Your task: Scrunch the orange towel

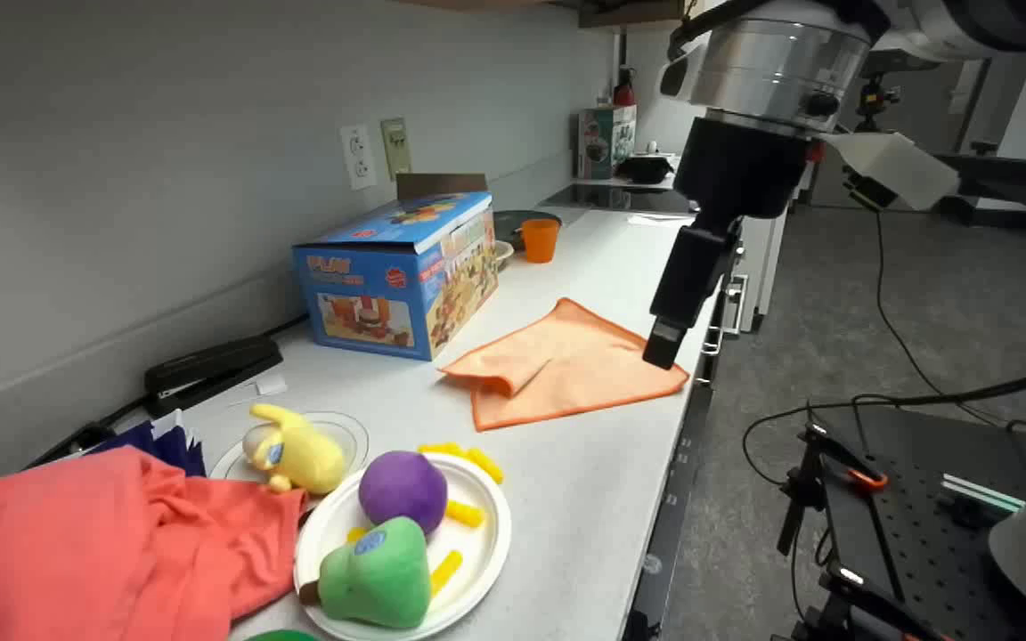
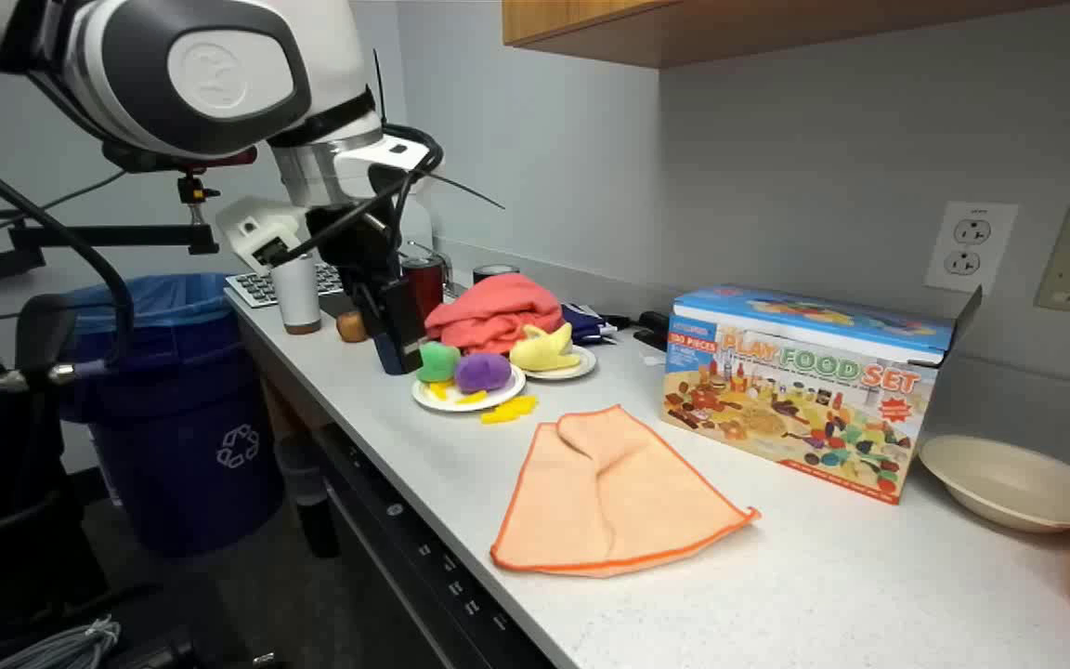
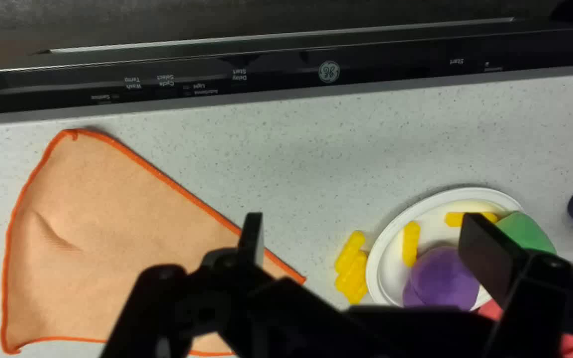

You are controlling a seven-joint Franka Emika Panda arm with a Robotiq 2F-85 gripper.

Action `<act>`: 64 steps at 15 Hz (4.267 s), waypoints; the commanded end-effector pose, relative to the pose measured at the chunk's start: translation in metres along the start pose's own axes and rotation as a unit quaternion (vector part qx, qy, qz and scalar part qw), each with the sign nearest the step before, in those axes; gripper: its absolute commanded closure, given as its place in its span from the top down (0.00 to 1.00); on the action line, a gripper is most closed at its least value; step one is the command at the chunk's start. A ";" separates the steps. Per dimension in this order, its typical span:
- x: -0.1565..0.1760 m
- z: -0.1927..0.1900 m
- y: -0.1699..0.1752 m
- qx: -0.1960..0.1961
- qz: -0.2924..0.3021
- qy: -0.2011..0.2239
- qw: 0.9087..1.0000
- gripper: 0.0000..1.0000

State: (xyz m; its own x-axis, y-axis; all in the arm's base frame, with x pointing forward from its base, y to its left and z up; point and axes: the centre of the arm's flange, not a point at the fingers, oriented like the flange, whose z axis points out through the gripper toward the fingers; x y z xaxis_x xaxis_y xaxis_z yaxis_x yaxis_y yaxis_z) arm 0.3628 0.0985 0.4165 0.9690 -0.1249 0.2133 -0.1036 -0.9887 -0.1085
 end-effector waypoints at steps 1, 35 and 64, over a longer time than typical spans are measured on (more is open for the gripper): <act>0.000 0.000 0.000 0.000 0.000 0.000 1.000 1.00; 0.051 0.049 0.097 -0.077 0.092 -0.067 0.991 1.00; 0.019 0.139 0.200 -0.096 0.408 -0.070 0.905 0.19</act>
State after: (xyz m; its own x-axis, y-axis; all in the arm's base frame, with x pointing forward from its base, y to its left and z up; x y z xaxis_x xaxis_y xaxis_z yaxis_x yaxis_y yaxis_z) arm 0.3862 -0.0873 0.2646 0.5922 -0.8057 0.0130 -0.8058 -0.5922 0.0055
